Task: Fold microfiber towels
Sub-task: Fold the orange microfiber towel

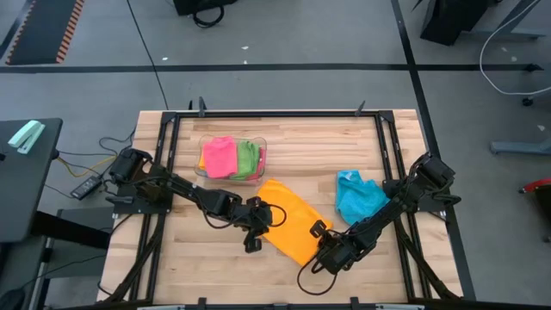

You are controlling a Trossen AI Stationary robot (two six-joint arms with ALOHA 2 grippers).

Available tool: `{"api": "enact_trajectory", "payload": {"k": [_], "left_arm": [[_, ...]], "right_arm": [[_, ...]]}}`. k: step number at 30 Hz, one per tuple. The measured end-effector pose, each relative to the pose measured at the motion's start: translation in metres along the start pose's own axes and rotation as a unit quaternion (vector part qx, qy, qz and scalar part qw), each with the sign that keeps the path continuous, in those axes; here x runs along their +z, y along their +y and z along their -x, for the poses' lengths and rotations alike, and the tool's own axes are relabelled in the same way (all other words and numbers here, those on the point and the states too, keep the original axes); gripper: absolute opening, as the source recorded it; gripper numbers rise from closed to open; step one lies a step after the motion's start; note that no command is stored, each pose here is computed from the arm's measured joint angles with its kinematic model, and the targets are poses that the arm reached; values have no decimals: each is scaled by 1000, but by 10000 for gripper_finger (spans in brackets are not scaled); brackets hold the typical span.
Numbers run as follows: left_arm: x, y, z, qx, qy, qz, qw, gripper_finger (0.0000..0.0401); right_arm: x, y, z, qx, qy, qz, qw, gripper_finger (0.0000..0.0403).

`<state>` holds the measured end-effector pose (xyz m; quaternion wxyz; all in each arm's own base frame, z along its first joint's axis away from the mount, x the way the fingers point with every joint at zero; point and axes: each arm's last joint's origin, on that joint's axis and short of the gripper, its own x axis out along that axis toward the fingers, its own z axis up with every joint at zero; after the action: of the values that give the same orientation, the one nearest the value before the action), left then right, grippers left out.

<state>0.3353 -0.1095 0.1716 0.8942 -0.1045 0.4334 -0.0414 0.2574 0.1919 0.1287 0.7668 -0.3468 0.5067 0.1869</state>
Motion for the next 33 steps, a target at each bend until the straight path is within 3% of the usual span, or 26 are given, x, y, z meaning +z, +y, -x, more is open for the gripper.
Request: {"api": "enact_trajectory", "payload": {"k": [16,23,27,33], "left_arm": [[-2,-11,1,-27,-5,-12,1000,21],[-2,-11,1,-26,-4,-11,1000,20],[-2,-11,1,-26,-4,-11,1000,15],[-2,-11,1,-26,-4,-10,1000,22]], "right_arm": [[13,-3,17,74,19,-21,997,39],[14,-5,18,52,20,-33,998,45],[18,-7,18,27,0,-42,999,79],[15,-5,12,11,-19,-39,999,161]]}}
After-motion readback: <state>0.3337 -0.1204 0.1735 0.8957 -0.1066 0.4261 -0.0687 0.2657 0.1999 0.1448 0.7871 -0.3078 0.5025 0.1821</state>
